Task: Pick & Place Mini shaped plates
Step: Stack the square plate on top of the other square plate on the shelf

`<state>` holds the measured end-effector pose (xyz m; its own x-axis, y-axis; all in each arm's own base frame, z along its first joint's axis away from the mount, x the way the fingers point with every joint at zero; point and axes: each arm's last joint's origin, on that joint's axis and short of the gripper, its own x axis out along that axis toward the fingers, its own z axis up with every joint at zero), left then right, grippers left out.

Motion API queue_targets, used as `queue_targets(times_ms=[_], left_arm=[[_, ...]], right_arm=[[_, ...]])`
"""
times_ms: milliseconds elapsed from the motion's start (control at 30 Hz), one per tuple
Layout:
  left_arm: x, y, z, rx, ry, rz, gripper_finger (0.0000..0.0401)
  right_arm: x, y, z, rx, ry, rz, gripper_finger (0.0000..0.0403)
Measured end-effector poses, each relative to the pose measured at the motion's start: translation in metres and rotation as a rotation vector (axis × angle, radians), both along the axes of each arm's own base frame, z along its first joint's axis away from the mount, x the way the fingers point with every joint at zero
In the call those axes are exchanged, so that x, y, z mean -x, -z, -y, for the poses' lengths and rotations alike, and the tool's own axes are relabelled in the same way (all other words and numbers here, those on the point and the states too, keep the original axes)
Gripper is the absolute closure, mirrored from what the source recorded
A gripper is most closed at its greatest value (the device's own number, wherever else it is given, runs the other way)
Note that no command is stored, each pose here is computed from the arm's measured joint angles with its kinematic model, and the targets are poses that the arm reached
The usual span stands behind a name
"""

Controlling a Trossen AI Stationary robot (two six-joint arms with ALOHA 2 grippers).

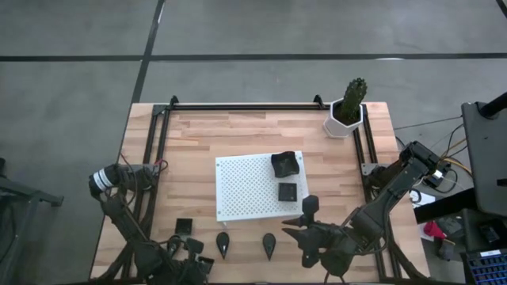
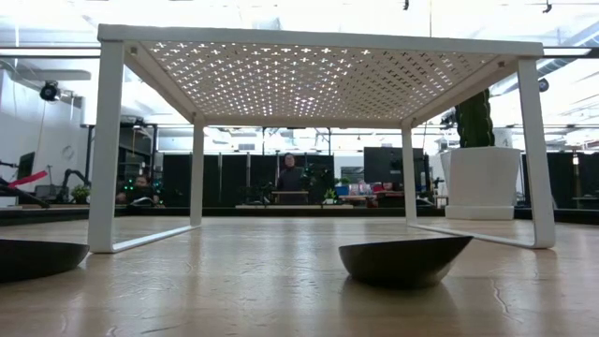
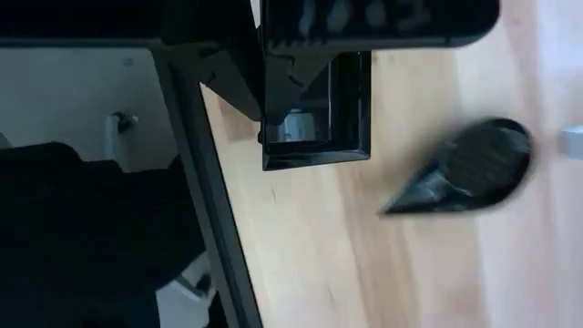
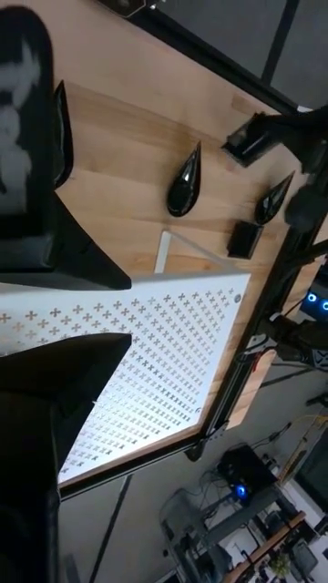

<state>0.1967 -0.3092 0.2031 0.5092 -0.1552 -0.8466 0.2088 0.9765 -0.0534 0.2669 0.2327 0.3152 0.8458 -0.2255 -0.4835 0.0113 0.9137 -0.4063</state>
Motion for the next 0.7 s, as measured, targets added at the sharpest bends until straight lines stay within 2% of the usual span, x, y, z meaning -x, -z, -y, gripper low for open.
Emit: queue_targets(times_ms=[200,467,700], left_arm=[[-0.005,-0.027,0.000,-0.076,0.002,0.039,0.0401],[-0.019,-0.064,0.009,-0.068,0.117,0.155,0.0401],[-0.028,-0.077,0.011,-0.058,0.175,0.217,0.0401]], right_arm=[[0.000,0.001,-0.001,-0.010,-0.013,-0.009,0.0324],[-0.005,0.008,-0.009,-0.051,-0.060,-0.025,0.0317],[-0.005,0.014,-0.015,-0.044,-0.071,-0.036,0.0325]])
